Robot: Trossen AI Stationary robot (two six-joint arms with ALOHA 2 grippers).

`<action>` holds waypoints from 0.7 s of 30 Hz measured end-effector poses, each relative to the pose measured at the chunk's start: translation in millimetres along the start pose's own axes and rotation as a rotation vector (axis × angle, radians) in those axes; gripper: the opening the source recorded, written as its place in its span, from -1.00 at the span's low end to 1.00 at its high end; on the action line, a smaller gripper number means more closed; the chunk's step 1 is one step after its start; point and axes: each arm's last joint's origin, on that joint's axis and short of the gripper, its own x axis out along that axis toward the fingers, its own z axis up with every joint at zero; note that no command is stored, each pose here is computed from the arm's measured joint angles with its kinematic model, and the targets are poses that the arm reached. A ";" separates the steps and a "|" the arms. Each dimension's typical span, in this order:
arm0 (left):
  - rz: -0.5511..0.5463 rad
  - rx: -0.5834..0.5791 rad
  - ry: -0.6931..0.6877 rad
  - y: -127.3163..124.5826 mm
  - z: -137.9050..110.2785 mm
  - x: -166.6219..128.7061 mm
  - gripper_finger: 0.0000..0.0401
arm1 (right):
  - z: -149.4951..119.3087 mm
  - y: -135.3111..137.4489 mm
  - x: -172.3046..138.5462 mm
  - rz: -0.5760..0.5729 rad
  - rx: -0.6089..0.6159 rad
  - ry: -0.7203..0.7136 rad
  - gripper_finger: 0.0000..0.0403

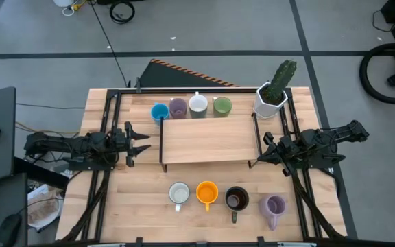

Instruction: Place coffee mugs

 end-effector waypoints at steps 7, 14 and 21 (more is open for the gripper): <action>0.000 0.000 0.000 0.0 0.1 0.0 -0.10 | -0.1 0.0 0.0 0.000 0.000 0.001 -0.91; 0.000 -0.006 -0.020 0.0 2.1 0.0 -0.10 | 0.0 0.0 0.0 0.000 0.000 0.000 -0.91; 0.000 -0.008 -0.027 0.0 2.7 0.0 -0.10 | 0.0 0.0 0.0 0.000 0.000 0.000 -0.91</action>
